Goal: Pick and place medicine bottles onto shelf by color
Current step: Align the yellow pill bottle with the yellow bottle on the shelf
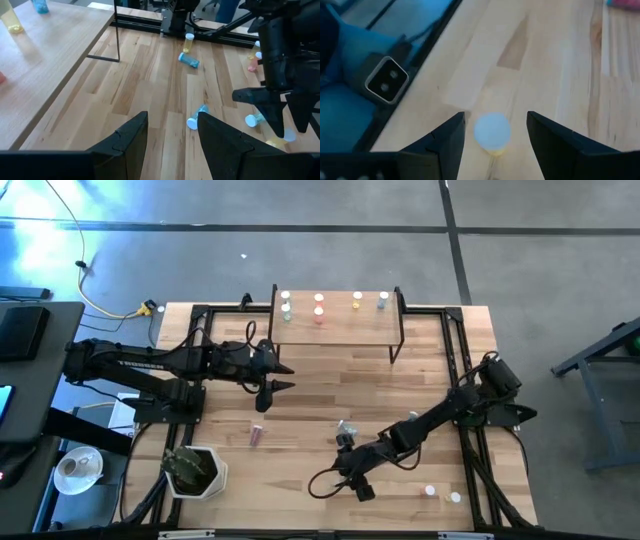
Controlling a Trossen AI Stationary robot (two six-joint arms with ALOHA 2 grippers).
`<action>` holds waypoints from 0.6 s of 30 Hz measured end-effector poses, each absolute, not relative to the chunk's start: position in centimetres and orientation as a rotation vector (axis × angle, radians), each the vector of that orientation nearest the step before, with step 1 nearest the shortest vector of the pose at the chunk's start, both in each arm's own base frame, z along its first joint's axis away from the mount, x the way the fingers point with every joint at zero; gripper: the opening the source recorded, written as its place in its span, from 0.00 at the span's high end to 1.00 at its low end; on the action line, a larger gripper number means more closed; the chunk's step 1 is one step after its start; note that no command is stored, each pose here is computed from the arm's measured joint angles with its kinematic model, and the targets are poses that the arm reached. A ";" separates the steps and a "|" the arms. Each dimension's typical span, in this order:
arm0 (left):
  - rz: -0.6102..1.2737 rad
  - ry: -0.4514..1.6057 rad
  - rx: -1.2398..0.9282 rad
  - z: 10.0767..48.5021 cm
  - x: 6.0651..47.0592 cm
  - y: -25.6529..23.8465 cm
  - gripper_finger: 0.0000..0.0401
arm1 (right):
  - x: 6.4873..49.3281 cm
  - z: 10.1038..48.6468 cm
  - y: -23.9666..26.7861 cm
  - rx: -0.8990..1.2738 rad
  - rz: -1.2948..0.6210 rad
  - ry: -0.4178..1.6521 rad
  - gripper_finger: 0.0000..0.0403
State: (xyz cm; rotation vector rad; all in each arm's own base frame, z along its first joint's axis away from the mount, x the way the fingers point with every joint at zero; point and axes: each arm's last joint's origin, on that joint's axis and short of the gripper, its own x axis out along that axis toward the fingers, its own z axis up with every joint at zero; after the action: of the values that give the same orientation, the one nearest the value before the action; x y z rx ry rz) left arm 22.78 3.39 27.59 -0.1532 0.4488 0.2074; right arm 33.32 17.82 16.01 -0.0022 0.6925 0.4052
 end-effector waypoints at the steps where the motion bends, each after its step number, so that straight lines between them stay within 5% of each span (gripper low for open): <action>1: 0.207 0.449 -0.153 27.6 22.8 3.4 0.59 | 33.4 15.9 17.9 0.000 0.408 0.688 0.49; 18: 0.207 0.449 -0.150 27.6 22.8 3.4 0.59 | 33.6 14.6 18.1 0.011 0.438 0.715 0.49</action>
State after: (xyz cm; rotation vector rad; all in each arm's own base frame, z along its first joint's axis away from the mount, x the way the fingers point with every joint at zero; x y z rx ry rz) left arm 22.78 3.39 27.59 -0.1501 0.4495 0.2066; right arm 33.63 18.11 14.61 0.0106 0.7151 0.4380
